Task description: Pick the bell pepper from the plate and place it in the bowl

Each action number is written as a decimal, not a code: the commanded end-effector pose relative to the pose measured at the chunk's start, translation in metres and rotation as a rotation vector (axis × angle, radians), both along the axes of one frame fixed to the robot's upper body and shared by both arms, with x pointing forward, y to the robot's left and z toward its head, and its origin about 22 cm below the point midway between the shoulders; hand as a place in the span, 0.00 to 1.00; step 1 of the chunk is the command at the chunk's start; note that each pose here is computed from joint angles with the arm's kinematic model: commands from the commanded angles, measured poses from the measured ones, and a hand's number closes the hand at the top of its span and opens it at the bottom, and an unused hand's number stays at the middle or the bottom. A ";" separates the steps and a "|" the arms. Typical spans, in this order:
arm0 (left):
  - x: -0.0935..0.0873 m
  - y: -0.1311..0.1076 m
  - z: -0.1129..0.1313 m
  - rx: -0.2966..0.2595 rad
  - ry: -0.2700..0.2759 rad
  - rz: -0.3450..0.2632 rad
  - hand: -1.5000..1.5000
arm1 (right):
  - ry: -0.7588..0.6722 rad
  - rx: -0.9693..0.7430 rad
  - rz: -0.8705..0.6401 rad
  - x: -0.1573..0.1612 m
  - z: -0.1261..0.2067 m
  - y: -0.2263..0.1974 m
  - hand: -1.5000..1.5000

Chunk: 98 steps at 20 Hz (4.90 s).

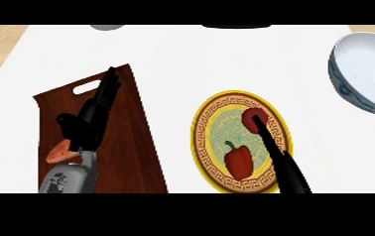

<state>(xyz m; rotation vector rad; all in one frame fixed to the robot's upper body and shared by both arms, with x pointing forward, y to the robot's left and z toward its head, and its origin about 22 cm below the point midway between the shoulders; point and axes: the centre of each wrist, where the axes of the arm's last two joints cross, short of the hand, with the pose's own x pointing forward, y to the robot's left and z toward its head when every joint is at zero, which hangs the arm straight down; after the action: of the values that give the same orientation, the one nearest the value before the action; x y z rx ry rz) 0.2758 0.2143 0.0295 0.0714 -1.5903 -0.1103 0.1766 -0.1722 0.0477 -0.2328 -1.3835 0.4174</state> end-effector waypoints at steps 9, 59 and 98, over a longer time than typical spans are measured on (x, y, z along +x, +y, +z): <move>0.000 0.003 -0.004 -0.010 0.014 -0.005 0.50 | 0.038 -0.185 -0.073 0.013 -0.037 0.007 0.00; -0.019 0.007 0.009 0.003 -0.008 0.006 0.50 | -0.650 -0.107 0.592 -0.033 0.209 -0.292 1.00; 0.004 -0.013 0.005 -0.011 -0.037 -0.071 0.50 | -0.430 -0.578 0.274 0.149 0.123 -0.333 1.00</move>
<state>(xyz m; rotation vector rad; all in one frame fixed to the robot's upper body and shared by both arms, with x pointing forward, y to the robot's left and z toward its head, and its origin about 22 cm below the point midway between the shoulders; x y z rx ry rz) 0.2845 0.1981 0.0343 0.0172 -1.6137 -0.1598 0.3202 -0.4947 0.1832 -0.7097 -1.7775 0.9937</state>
